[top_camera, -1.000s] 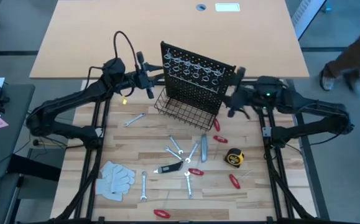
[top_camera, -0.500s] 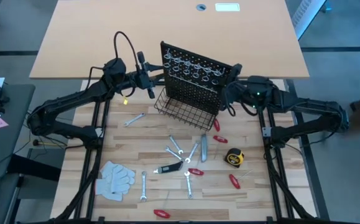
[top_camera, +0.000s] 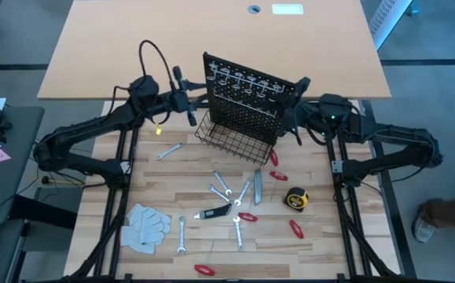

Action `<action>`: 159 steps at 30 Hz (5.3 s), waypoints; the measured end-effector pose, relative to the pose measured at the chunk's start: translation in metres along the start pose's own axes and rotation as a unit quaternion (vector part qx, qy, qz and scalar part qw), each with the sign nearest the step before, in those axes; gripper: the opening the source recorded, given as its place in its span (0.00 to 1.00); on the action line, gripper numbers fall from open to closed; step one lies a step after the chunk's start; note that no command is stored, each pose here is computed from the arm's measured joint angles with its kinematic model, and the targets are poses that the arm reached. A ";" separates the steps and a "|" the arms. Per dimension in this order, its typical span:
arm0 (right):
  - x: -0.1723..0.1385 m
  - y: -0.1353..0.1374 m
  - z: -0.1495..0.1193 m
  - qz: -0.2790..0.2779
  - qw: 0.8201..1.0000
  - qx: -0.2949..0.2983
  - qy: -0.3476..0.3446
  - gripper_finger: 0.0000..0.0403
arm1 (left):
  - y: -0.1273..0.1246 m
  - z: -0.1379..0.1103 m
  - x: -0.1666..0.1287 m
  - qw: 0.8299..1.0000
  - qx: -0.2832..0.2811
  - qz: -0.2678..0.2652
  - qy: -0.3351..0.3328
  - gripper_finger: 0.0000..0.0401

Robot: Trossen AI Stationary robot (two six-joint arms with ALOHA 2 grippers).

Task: Hang tools onto peg board
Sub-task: Hang the hook on the pegboard

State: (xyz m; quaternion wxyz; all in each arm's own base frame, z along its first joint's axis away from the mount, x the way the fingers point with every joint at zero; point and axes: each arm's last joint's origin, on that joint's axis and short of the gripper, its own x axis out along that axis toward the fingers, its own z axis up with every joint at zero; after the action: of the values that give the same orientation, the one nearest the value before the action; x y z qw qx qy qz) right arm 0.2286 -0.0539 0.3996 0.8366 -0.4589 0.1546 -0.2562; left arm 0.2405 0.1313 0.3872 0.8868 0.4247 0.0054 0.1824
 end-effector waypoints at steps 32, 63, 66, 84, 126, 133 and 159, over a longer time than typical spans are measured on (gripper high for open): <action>-0.007 0.010 0.012 0.037 0.999 -0.009 -0.037 0.42 | -0.008 0.027 -0.016 0.998 -0.053 0.011 0.031 0.26; -0.007 0.008 0.013 0.027 0.999 -0.010 -0.043 0.37 | 0.010 0.003 -0.004 0.999 0.014 0.014 -0.047 0.06; -0.007 0.008 0.013 0.027 0.999 -0.010 -0.043 0.36 | 0.010 -0.002 0.001 0.999 0.014 0.020 -0.044 0.01; -0.014 0.012 0.027 0.024 0.997 -0.002 -0.079 0.35 | 0.012 0.003 0.003 0.997 0.005 0.054 -0.056 0.02; -0.012 0.017 -0.046 0.053 0.973 0.138 0.176 0.35 | -0.021 -0.009 -0.012 0.979 -0.076 -0.020 0.189 0.02; -0.005 0.001 -0.072 0.016 0.966 0.119 0.229 0.35 | -0.037 -0.004 -0.016 0.969 -0.108 -0.066 0.212 0.01; -0.046 -0.023 -0.062 -0.006 0.968 0.207 0.145 0.35 | -0.116 -0.026 -0.031 0.947 -0.124 -0.044 0.292 0.00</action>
State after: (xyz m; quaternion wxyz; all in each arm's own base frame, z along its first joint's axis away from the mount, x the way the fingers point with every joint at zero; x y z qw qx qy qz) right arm 0.1537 -0.0809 0.3868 0.8805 -0.2349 0.2149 -0.3514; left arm 0.2439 0.0743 0.2783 0.8992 0.2386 0.2605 0.2584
